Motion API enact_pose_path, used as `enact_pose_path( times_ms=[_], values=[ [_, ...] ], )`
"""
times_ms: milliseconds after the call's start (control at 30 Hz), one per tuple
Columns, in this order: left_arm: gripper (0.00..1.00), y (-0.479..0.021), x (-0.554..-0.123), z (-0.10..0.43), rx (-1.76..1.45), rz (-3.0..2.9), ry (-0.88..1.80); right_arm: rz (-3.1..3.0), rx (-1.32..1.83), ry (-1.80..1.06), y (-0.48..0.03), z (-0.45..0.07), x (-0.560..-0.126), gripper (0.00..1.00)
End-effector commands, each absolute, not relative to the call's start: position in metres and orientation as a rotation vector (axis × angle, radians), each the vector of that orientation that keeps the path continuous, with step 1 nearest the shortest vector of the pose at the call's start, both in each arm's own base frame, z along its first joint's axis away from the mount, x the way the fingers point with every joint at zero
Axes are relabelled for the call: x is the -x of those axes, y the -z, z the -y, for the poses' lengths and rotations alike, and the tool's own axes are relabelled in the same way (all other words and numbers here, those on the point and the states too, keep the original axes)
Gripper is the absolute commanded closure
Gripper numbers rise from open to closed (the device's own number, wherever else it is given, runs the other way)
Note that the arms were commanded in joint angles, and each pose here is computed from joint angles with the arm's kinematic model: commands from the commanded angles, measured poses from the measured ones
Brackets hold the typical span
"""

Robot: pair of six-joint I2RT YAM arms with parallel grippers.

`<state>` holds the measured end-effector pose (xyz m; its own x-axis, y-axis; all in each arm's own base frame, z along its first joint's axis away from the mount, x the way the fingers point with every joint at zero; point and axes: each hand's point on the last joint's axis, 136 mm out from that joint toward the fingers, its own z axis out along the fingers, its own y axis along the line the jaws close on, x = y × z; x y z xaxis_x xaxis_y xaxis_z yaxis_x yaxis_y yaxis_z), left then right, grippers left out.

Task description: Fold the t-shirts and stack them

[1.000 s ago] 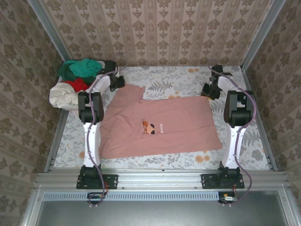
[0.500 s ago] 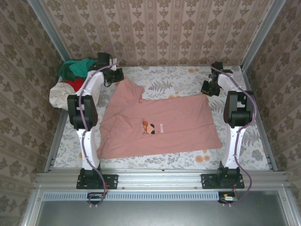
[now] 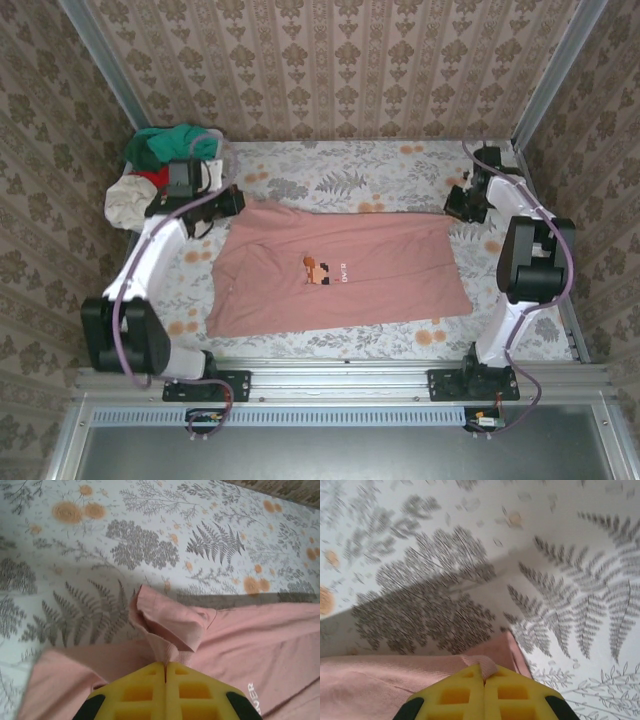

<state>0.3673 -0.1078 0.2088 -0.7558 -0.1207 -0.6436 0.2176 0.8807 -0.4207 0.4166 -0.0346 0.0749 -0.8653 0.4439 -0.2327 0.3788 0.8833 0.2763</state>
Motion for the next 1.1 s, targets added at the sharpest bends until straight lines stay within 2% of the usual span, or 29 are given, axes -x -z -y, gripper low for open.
enact_pose_path(
  times_ms=[0, 200, 400, 533, 667, 833, 1067],
  values=[
    [1.00, -0.215, -0.333, 0.102, -0.047, -2.298, 0.638, -2.697, -0.624, -0.437, -0.085, 0.034, -0.410, 1.00],
    [1.00, -0.198, -0.281, 0.094, 0.023, -2.309, 0.653, -2.670, -0.648, -0.539, -0.092, 0.028, -0.400, 1.00],
    [1.00, -0.216, -0.287, 0.079, 0.069, -2.266, 0.597, -2.669, -0.633, -0.540, -0.106, 0.028, -0.399, 1.00],
    [1.00, -0.231, -0.275, 0.075, 0.063, -2.250, 0.584, -2.687, -0.666, -0.525, -0.097, 0.028, -0.379, 1.00],
    [1.00, -0.201, -0.243, 0.070, 0.134, -2.344, 0.577, -2.680, -0.725, -0.694, -0.077, 0.010, -0.364, 0.94],
    [1.00, -0.177, -0.221, 0.086, 0.232, -2.391, 0.707, -2.709, -0.766, -0.678, -0.056, 0.009, -0.349, 0.93],
    [1.00, -0.142, -0.204, 0.087, 0.369, -2.475, 0.711, -2.684, -0.794, -0.670, -0.053, 0.007, -0.335, 0.89]
  ],
)
